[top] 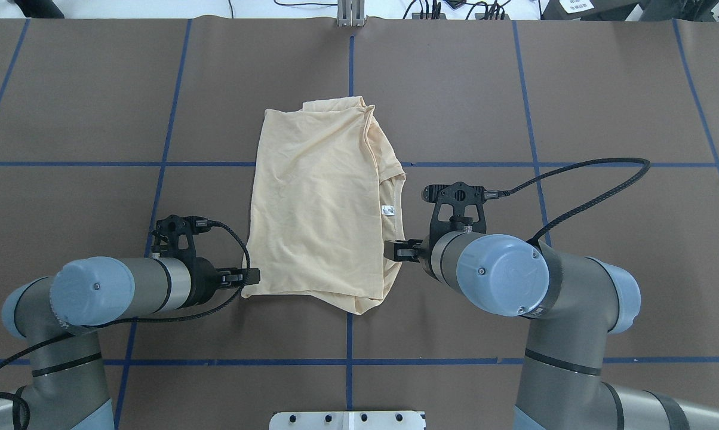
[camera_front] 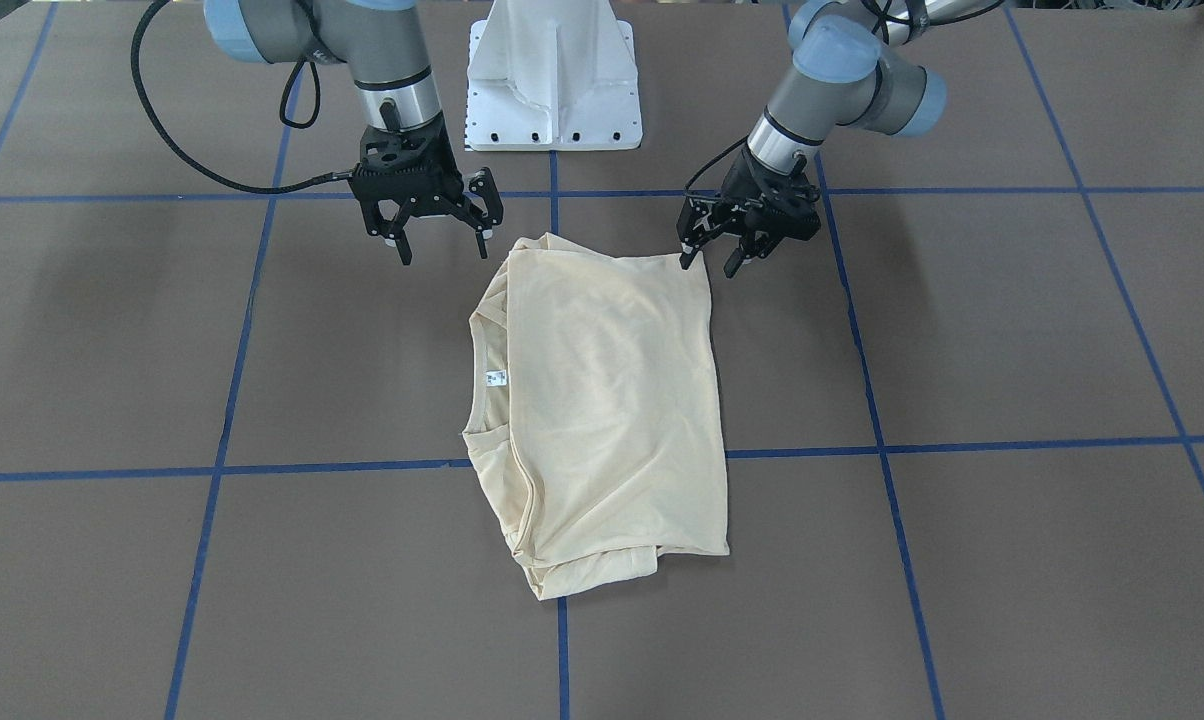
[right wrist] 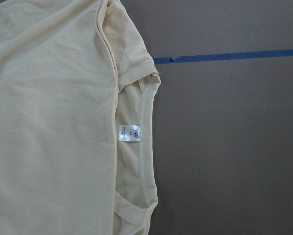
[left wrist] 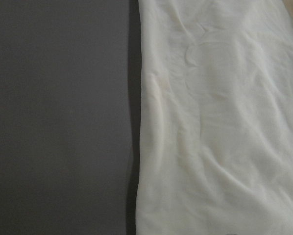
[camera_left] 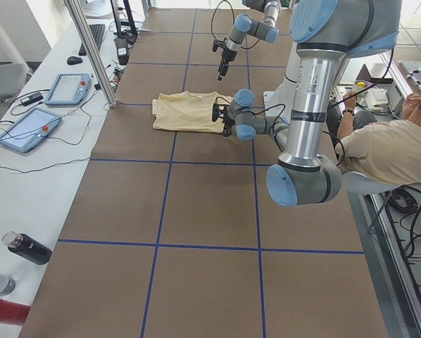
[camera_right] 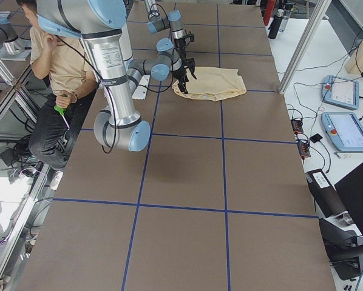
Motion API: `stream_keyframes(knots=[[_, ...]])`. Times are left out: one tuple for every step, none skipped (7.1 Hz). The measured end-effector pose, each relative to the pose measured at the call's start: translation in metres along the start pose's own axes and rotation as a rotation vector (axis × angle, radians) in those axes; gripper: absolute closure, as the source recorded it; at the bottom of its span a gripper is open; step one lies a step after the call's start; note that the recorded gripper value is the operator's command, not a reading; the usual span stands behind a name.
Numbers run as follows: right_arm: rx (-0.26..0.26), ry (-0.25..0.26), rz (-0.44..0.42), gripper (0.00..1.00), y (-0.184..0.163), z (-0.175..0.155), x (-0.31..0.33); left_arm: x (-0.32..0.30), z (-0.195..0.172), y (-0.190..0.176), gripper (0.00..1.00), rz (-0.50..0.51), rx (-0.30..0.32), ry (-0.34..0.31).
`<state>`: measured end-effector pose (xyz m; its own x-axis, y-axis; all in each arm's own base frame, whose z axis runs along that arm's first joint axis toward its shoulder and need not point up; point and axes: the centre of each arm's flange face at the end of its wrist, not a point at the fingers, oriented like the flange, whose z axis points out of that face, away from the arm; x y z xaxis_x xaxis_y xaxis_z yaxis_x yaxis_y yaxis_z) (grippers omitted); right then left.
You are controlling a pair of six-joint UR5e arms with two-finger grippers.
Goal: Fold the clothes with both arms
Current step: 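Move both grippers down to the shirt's edge nearest the robot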
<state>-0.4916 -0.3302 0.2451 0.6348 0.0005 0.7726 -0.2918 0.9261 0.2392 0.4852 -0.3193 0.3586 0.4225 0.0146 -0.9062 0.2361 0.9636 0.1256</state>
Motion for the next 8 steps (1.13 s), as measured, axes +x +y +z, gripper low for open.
stream_keyframes(knots=[[-0.001, -0.001, -0.001, 0.0, 0.0, 0.0, 0.0, 0.002, 0.002, 0.005, 0.56, -0.005, -0.007, 0.001], [-0.001, -0.002, -0.002, 0.0, 0.0, 0.0, -0.001, 0.002, 0.004, 0.008, 0.56, -0.005, -0.014, 0.0], [-0.002, -0.003, -0.002, 0.0, 0.0, -0.001, -0.001, 0.002, 0.006, 0.01, 0.56, -0.005, -0.018, -0.003], [-0.002, -0.004, -0.002, 0.0, 0.0, -0.001, -0.002, 0.002, 0.007, 0.012, 0.56, -0.004, -0.021, -0.003], [-0.002, -0.004, -0.003, 0.0, 0.0, -0.001, -0.002, 0.003, 0.007, 0.013, 0.73, -0.004, -0.024, -0.002], [-0.002, -0.004, -0.004, 0.0, 0.0, -0.001, -0.002, 0.003, 0.007, 0.015, 1.0, -0.003, -0.027, -0.001], [-0.003, -0.004, -0.004, 0.0, 0.001, 0.0, -0.003, 0.004, 0.007, 0.016, 1.0, -0.003, -0.028, 0.0], [-0.005, -0.004, -0.006, 0.0, 0.002, 0.001, -0.004, 0.004, 0.007, 0.016, 1.0, -0.003, -0.029, 0.001]])
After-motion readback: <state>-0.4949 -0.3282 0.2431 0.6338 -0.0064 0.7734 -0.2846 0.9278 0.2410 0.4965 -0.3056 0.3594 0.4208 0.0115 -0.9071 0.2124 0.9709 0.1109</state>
